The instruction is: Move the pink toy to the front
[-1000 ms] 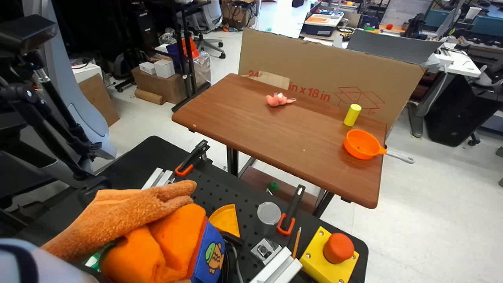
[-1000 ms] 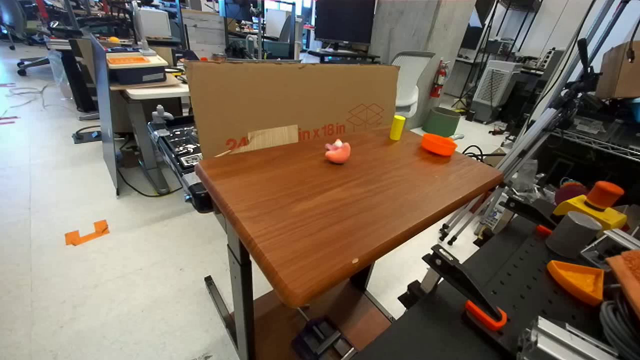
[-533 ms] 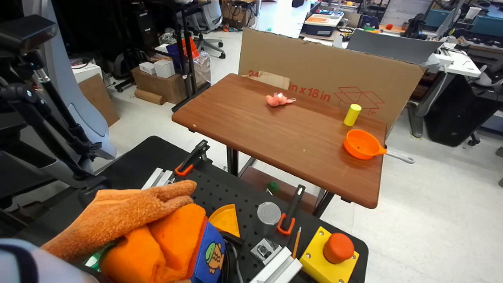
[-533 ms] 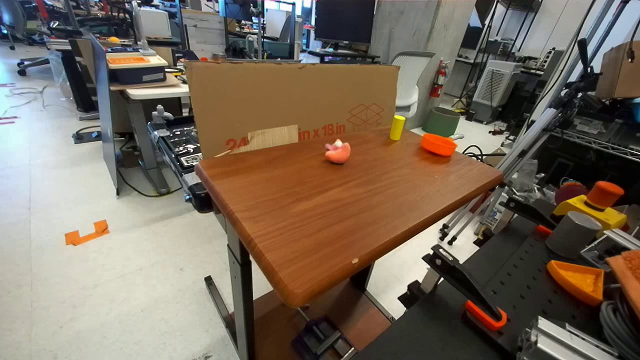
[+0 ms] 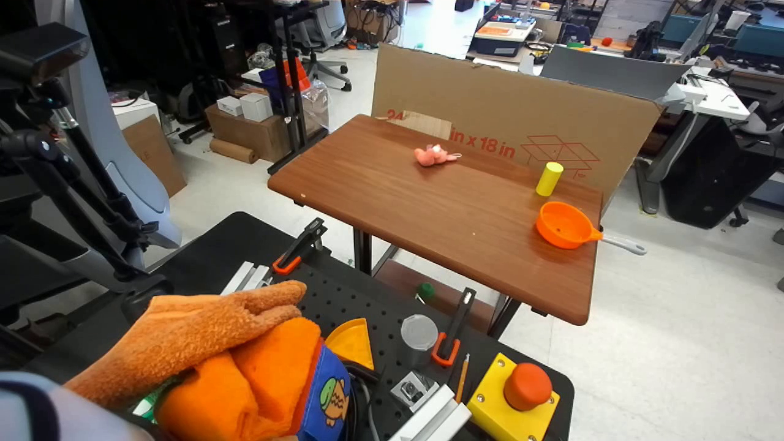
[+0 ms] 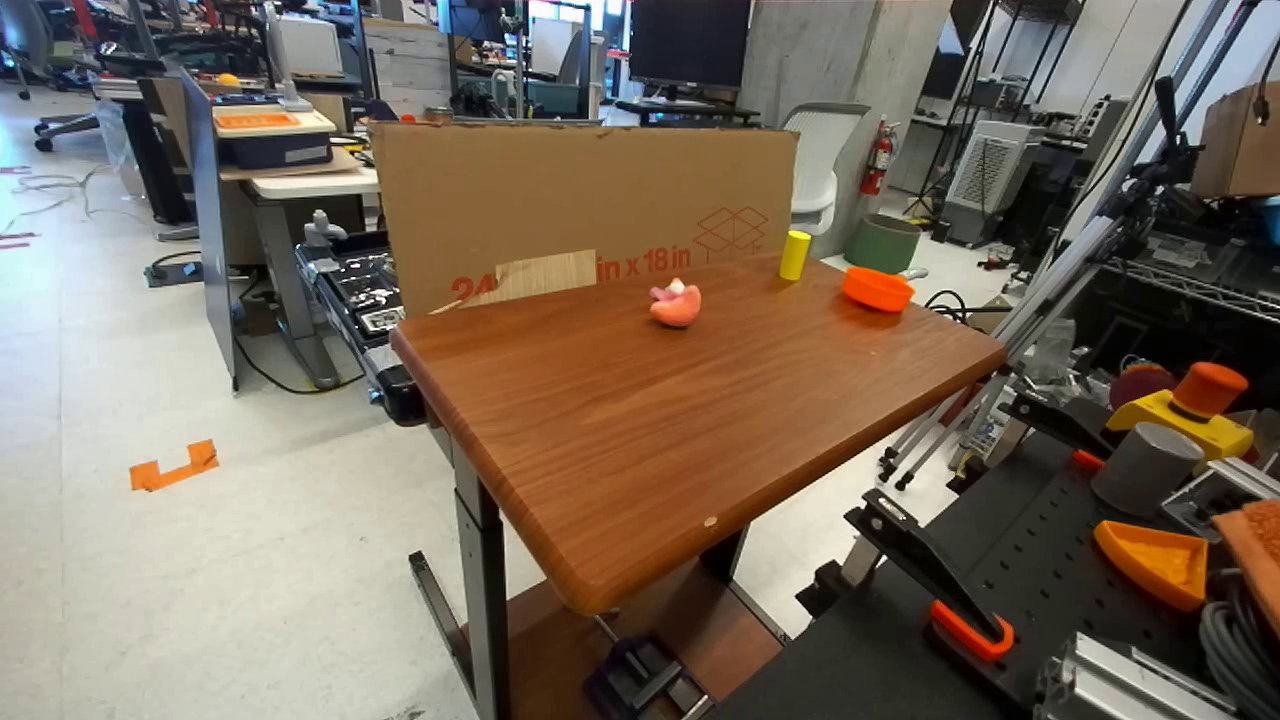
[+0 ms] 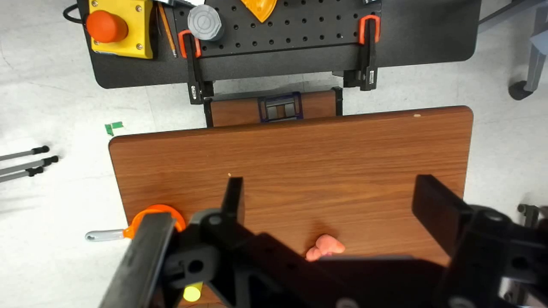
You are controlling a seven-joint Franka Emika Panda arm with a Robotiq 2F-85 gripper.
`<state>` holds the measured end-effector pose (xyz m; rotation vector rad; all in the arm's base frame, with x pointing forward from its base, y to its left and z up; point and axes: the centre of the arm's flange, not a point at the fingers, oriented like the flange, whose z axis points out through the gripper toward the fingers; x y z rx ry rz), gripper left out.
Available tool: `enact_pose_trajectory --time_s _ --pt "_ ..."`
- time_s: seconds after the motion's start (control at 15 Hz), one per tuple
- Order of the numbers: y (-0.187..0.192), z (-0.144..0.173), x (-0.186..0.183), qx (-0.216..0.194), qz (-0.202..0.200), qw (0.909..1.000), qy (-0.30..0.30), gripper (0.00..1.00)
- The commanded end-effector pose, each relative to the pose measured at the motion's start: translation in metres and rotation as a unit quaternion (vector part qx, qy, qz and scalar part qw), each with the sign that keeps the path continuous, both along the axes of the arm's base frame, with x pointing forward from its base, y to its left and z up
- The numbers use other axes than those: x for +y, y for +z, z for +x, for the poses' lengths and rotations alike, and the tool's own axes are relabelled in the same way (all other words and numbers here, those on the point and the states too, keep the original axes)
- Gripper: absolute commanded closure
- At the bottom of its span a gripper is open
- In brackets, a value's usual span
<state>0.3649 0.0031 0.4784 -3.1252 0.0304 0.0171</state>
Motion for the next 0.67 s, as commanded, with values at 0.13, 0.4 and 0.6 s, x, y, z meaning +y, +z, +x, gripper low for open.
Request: enact_pose_trajectory --time_s 0.13,0.4,0.6 --pt "0.000 0.000 0.000 0.000 0.000 1.0000 0.000 0.00" --pt "0.000 0.000 0.000 0.000 0.000 1.0000 0.000 0.00" --pt "-0.003 0.029 0.014 0.005 -0.010 0.9995 -0.031 0.00"
